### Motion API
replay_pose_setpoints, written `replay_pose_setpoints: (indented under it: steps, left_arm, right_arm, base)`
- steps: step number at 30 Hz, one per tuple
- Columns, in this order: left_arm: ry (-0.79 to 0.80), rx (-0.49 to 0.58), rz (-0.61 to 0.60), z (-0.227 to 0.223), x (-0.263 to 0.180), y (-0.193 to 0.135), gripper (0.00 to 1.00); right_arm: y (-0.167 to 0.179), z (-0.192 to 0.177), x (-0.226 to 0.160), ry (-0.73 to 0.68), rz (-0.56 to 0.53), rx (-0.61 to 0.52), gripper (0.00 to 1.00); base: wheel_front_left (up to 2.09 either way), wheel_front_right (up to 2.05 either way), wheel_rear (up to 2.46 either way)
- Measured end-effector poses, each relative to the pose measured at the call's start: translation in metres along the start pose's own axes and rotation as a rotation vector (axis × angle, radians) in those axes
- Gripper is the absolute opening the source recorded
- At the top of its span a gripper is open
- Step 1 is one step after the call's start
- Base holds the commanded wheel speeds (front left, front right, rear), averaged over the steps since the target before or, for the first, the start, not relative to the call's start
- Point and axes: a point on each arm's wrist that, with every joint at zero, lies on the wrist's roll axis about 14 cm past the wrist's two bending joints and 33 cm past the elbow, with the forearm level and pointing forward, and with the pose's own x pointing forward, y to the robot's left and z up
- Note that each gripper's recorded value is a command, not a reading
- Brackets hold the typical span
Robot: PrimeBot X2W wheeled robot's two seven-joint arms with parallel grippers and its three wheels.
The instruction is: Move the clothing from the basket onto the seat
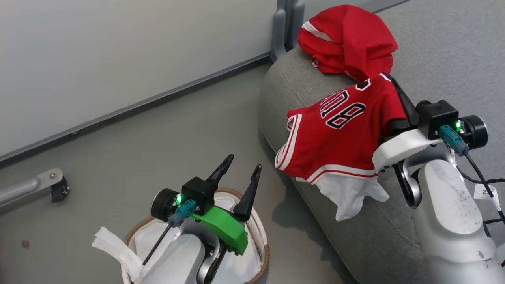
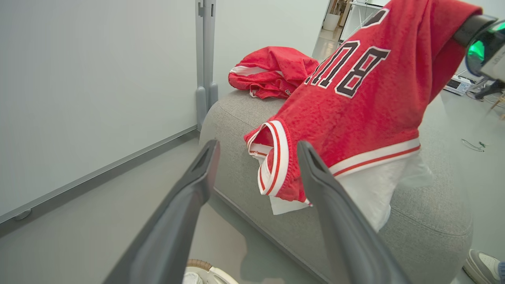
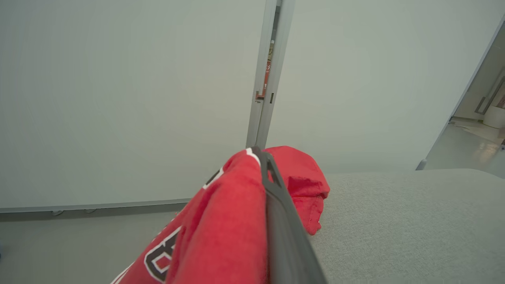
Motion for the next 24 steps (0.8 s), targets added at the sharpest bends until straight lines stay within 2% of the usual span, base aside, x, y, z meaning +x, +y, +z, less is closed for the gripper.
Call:
replay_pose_setpoints:
  steps: [5, 10, 20, 24]
  left_arm:
    - [0.024, -0.022, -0.034, -0.013, 0.009, -0.003, 1.0]
    - [0.012, -0.038, -0.044, -0.014, 0.019, 0.005, 1.0]
    - [0.018, -0.049, 0.006, -0.031, 0.028, 0.053, 1.0]
    - [0.025, -0.057, 0.033, -0.043, 0.03, 0.074, 1.0]
  right_arm:
    - [-0.011, -0.011, 0.005, 0.022, -0.033, -0.008, 0.0]
    - [-0.016, 0.006, 0.038, -0.041, -0.043, -0.031, 0.0]
    - [-0.056, 0.068, 0.13, -0.229, -0.097, -0.181, 0.0]
    - [-0.077, 0.063, 0.153, -0.226, -0.139, -0.24, 0.0]
  base:
    - [0.0, 0.0, 0.0]
    - [0.0, 0.0, 0.0]
    - [0.0, 0.0, 0.0]
    - [0.0, 0.0, 0.0]
